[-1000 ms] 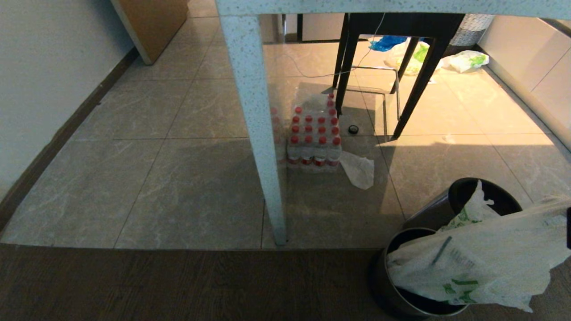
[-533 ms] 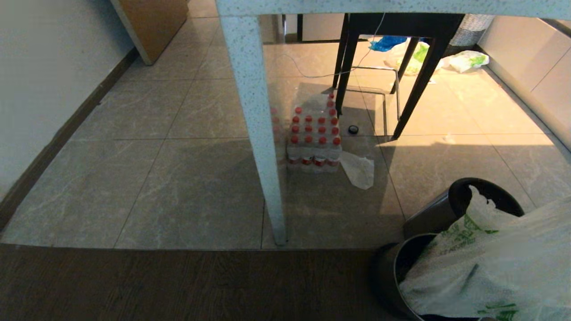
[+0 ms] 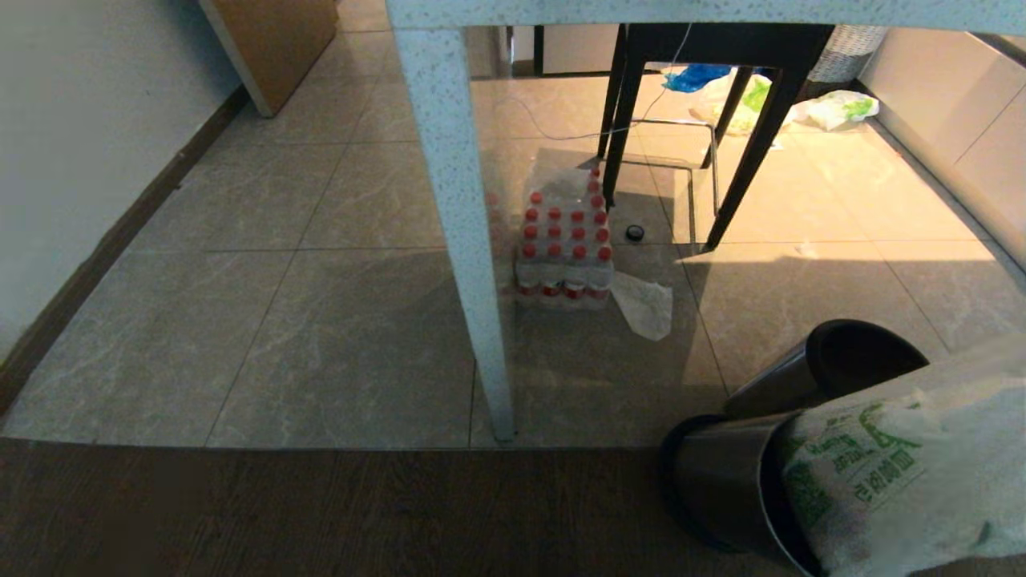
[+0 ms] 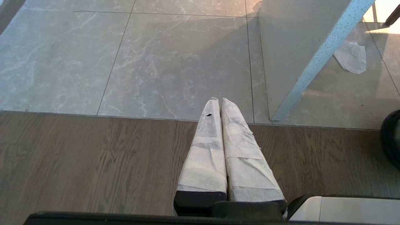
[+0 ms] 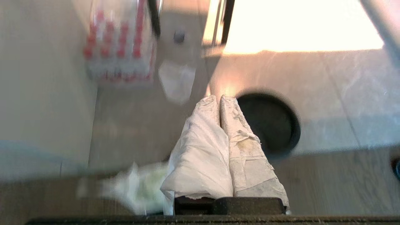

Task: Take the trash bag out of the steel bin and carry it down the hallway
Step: Pick up the trash bag

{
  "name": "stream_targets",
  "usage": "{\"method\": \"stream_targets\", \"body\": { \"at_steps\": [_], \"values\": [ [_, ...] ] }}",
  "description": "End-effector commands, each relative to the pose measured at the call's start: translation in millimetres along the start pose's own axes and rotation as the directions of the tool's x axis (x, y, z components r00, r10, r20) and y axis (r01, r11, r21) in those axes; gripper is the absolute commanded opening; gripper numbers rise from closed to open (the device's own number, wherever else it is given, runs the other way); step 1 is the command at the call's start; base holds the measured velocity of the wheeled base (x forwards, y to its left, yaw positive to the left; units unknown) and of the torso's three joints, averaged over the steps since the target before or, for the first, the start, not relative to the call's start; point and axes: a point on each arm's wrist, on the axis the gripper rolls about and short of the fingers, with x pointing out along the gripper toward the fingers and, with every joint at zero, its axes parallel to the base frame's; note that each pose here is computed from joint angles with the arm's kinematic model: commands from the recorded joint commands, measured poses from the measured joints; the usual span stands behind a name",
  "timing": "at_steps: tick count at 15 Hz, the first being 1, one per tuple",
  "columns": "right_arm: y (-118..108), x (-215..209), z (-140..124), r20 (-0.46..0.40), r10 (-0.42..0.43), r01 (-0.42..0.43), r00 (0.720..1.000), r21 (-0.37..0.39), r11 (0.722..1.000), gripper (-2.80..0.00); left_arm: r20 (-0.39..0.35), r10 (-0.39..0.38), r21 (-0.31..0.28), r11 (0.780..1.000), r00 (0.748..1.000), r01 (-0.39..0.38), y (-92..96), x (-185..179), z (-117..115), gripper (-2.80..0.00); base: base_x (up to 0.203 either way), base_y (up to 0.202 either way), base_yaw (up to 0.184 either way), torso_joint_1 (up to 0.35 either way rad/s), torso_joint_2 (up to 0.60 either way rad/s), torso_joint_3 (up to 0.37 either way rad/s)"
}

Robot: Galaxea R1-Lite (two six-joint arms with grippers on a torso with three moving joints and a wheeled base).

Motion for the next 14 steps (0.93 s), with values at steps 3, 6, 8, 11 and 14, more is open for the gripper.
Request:
{"method": "stream_targets", "body": {
  "at_steps": [3,6,8,11,14],
  "values": [
    [6,26,-6,-0.085,-0.005,0.002,0.996,-0.038,0.999,-2.8,0.002,0.001,-0.001,1.0,1.0,-0.001,0.0,0,0,-2.8,0.0,0.0,0.0,0.0,0.0,0.0],
    [0,5,17,0.032,-0.006,0.007,0.999,-0.046,0.999,-2.8,0.001,0.001,-0.001,1.0,1.0,-0.001,0.0,0,0,-2.8,0.0,0.0,0.0,0.0,0.0,0.0],
    [0,4,23,0.052,-0.008,0.011,0.999,-0.045,0.999,-2.8,0.001,0.001,-0.001,1.0,1.0,-0.001,0.0,0,0,-2.8,0.0,0.0,0.0,0.0,0.0,0.0],
    [-1,-2,-39,-0.126,-0.044,0.029,0.991,-0.112,0.993,-2.8,0.002,0.001,-0.001,1.0,1.0,-0.001,0.0,0,0,-2.8,0.0,0.0,0.0,0.0,0.0,0.0],
    [1,6,-52,-0.189,-0.084,0.057,0.978,-0.143,0.988,-2.8,0.002,0.001,-0.001,1.0,1.0,-0.001,0.0,0,0,-2.8,0.0,0.0,0.0,0.0,0.0,0.0]
  ]
}}
